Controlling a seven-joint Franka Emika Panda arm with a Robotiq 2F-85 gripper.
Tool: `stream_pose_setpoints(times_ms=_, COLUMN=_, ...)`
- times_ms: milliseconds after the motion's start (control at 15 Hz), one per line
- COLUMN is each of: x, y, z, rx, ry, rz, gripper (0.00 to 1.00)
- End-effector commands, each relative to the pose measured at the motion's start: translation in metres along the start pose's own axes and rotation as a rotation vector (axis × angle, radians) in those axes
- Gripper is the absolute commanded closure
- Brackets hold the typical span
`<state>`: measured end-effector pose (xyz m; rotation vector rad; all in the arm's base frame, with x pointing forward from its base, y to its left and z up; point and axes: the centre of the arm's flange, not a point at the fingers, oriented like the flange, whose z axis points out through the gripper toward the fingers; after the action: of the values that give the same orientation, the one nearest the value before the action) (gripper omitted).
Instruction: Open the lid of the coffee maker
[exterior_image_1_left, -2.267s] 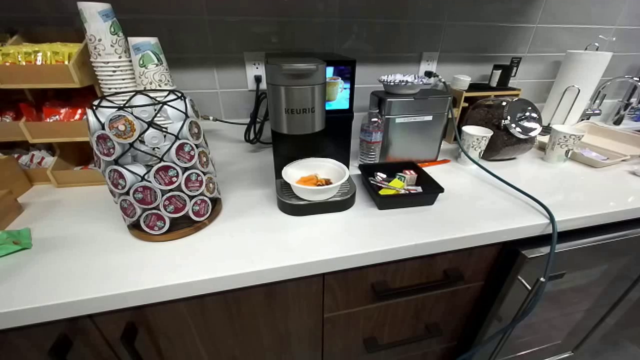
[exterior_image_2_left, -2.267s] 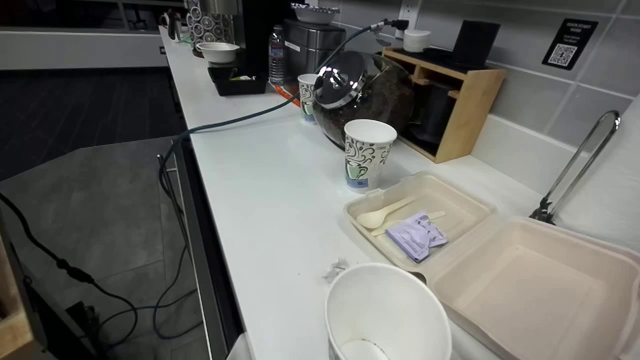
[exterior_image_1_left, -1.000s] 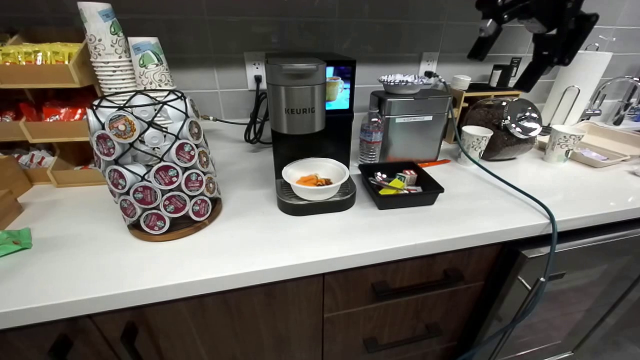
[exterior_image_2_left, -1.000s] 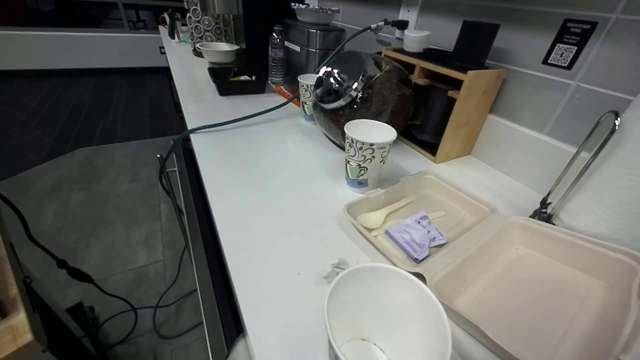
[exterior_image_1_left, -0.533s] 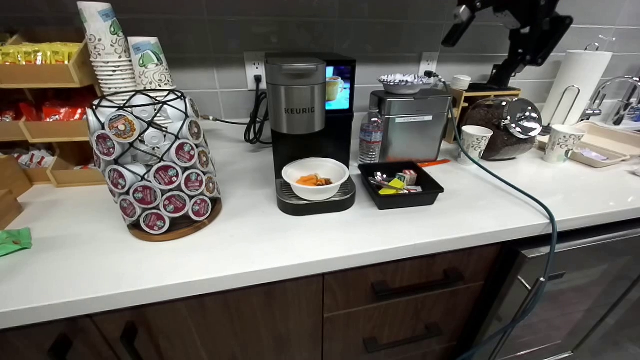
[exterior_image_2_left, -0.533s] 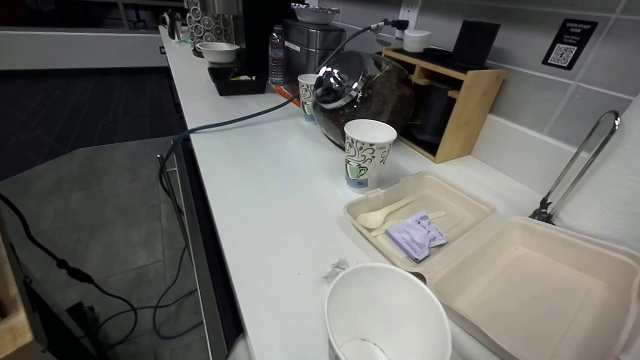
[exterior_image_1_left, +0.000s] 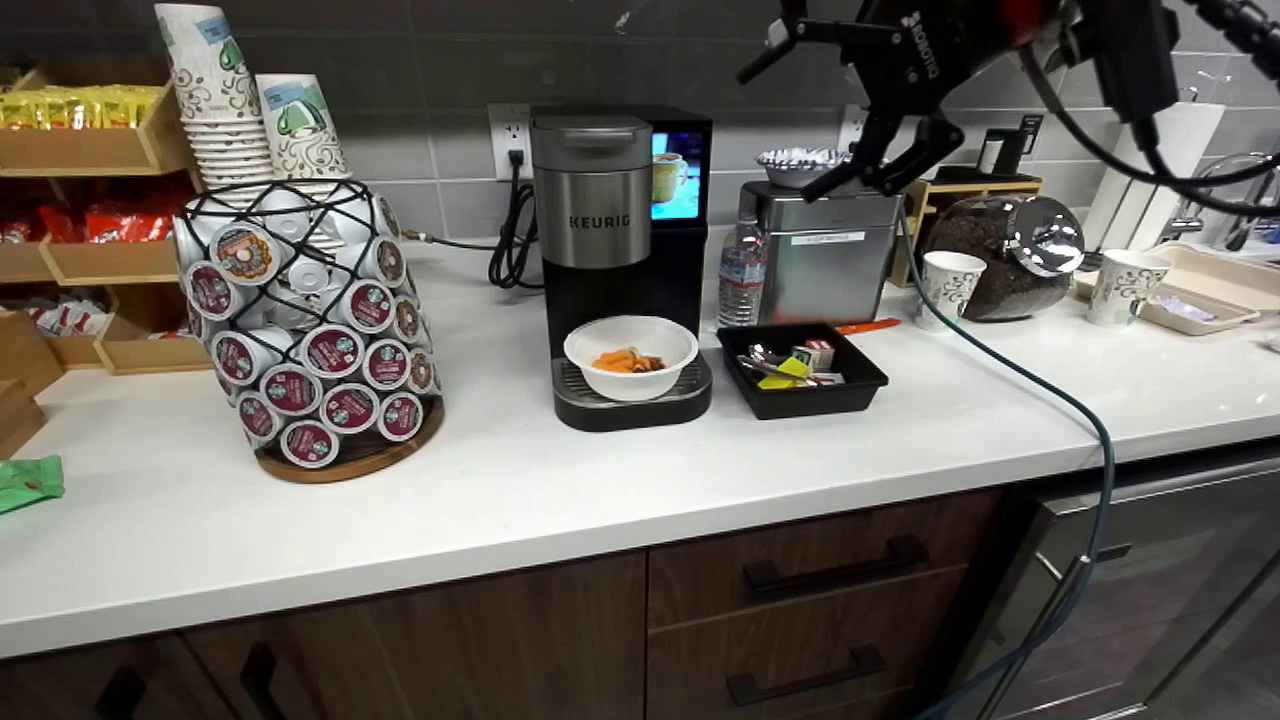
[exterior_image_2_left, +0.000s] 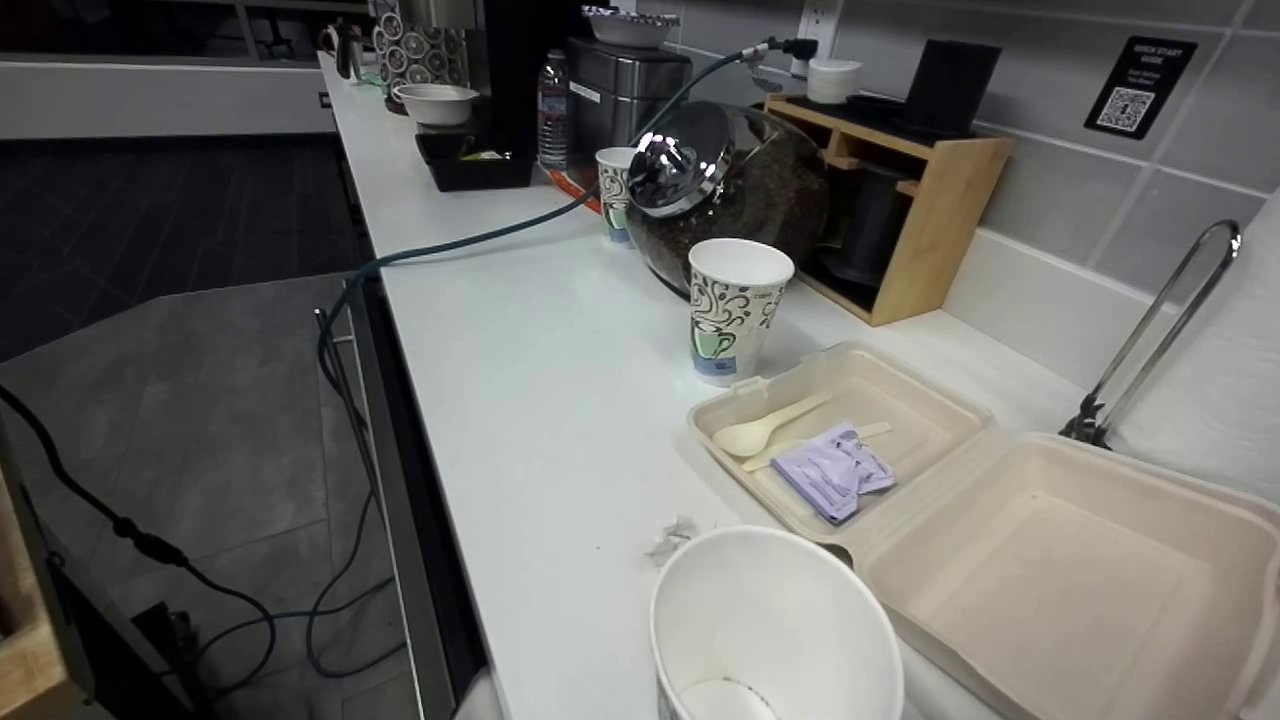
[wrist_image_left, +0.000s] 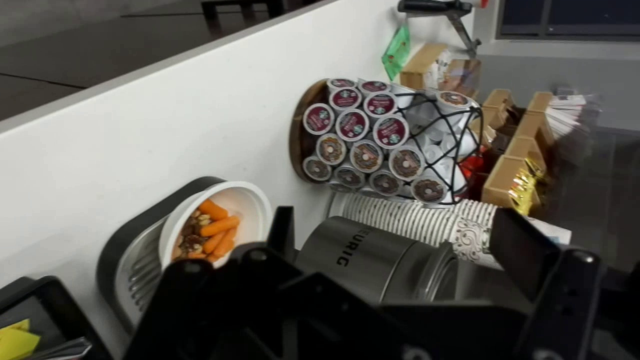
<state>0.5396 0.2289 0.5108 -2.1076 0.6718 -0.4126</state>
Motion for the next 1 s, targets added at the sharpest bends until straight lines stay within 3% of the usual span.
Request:
stream_pose_setpoints(times_ms=0, x=0.004, y=-0.009, z=0.037, rx=0.189, ry=0.047, rz=-0.006, gripper=0.00)
stream_pose_setpoints(times_ms=267, x=0.020, y=-0.031, z=0.055, rx=0.329, ry=0.066, rz=-0.016, gripper=0.00)
stream_pose_setpoints(times_ms=333, x=0.010, y=-0.045, z=0.029, rx=0.263, ry=0.073, rz=-0.009, gripper=0.00)
stream_pose_setpoints(times_ms=933, x=0.038, y=-0.044, z=0.060, rx=0.354, ry=0.127, rz=-0.056, gripper=0.00)
